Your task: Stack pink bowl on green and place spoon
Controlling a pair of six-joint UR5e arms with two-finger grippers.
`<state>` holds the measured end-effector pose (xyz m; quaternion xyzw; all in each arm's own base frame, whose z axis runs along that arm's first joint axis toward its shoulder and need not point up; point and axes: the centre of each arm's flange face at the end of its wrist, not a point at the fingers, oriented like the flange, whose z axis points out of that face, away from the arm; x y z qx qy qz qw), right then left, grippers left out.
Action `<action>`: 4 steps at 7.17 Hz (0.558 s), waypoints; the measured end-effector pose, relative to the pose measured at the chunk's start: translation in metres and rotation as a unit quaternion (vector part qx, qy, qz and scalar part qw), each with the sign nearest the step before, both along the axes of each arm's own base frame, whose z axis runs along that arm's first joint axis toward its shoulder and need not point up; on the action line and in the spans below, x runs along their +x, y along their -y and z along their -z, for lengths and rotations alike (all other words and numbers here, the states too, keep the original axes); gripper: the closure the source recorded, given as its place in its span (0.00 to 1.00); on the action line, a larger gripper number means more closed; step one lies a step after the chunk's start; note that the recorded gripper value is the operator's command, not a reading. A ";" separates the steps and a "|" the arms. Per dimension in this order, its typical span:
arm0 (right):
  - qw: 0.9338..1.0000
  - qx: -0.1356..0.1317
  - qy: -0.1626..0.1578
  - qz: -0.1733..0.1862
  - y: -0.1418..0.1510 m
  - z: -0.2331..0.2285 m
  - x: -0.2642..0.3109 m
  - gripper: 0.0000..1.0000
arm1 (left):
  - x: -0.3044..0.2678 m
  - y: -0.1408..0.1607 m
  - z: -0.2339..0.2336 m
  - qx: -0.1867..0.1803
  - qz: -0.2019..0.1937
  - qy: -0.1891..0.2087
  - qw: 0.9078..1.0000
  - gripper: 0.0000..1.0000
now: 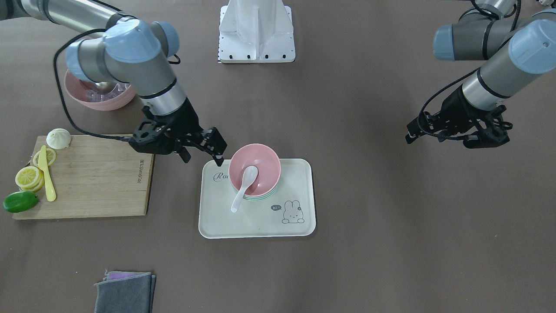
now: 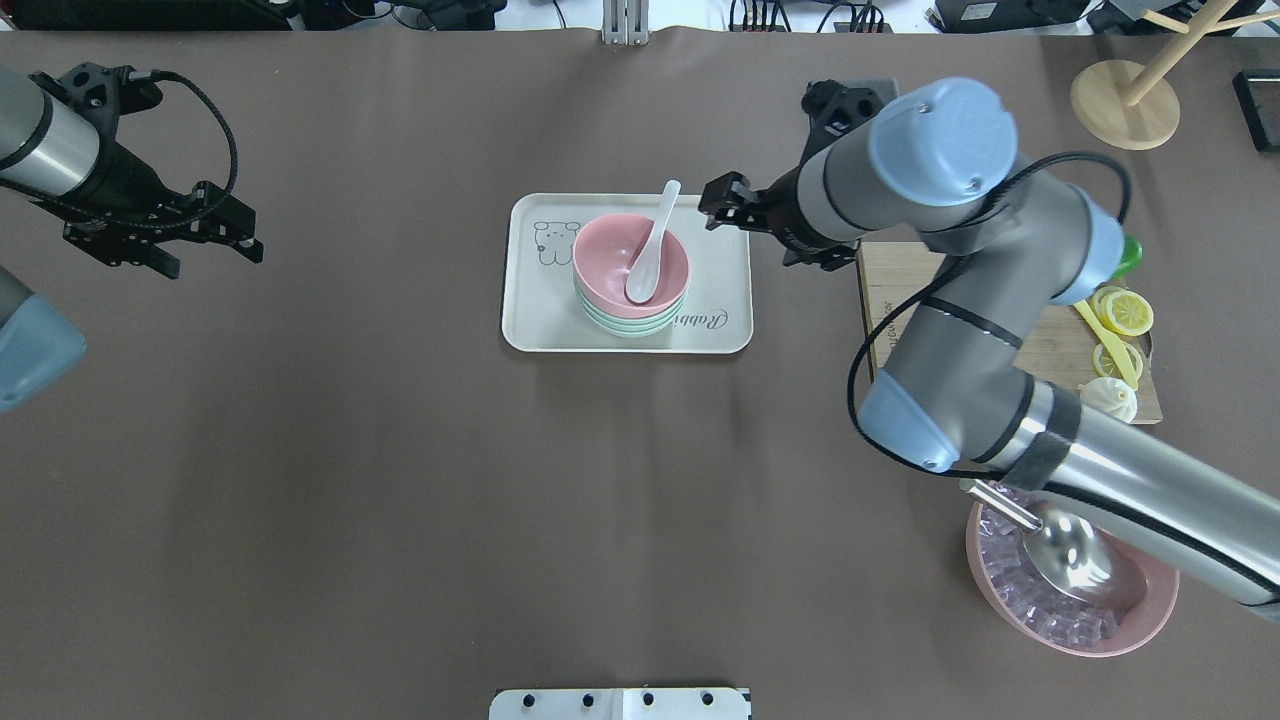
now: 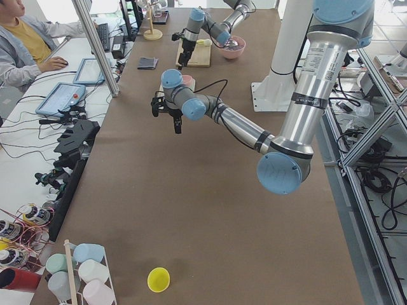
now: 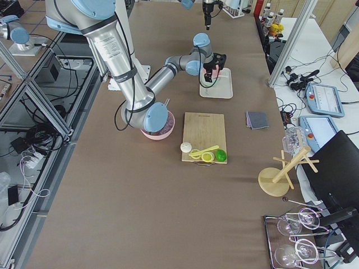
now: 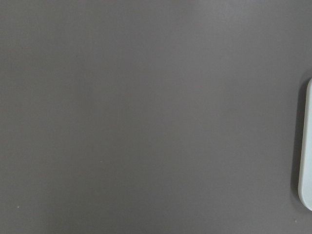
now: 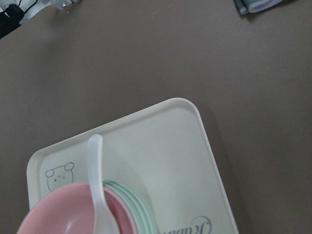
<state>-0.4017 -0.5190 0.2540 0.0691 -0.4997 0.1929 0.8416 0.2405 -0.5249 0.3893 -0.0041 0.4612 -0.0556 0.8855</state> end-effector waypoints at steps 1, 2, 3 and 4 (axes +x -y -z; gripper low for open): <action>0.999 0.016 -0.030 0.020 0.009 -0.040 0.046 0.00 | -0.017 -0.009 -0.025 0.007 -0.005 0.015 1.000 0.01; 0.995 0.046 -0.080 0.048 0.018 -0.096 0.094 0.00 | -0.040 -0.025 -0.066 0.030 -0.022 0.044 0.998 0.01; 0.987 0.071 -0.120 0.082 0.028 -0.147 0.143 0.00 | -0.063 -0.039 -0.102 0.059 -0.043 0.071 0.995 0.01; 0.981 0.079 -0.133 0.115 0.043 -0.193 0.196 0.00 | -0.091 -0.048 -0.128 0.081 -0.054 0.086 0.992 0.01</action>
